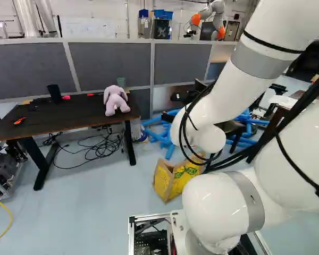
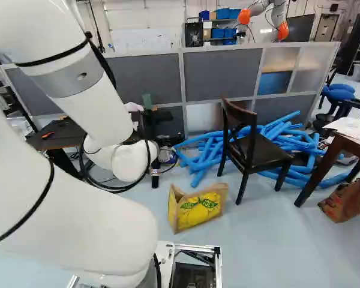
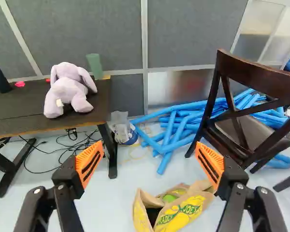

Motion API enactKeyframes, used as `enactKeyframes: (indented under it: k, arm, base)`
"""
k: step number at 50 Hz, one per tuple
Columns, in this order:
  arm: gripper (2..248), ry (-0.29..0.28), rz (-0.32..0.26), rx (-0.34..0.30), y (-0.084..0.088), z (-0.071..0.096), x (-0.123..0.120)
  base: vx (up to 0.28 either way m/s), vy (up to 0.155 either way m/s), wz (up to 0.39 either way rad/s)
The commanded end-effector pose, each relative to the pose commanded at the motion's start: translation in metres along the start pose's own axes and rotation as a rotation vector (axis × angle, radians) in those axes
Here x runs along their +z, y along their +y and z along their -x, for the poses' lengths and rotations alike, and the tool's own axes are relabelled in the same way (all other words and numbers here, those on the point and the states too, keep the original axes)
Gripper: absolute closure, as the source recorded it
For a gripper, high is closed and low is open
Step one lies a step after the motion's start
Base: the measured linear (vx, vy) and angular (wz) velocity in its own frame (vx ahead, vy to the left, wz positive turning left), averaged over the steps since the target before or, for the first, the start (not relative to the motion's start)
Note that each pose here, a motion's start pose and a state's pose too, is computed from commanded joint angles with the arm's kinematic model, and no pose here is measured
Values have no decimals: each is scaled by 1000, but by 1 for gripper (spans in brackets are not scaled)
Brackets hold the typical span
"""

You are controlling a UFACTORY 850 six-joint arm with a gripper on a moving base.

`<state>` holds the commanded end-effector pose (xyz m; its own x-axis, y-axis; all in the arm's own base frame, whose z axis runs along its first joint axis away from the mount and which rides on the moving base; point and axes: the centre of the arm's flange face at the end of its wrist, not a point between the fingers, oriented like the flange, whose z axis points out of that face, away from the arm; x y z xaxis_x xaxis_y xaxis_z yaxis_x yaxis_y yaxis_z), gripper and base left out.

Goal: Pick up the bag on the ground and place it on the table

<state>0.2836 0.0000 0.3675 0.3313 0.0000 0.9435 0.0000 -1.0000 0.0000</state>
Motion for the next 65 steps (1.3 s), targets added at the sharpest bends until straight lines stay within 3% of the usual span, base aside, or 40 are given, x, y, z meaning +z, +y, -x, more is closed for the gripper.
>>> enactKeyframes:
  k: [27,65]
  arm:
    - [3,-35,27,13,8,-10,29]
    - [3,-156,119,65,38,1,106]
  base:
    - [0,0,0]
    - [0,0,0]
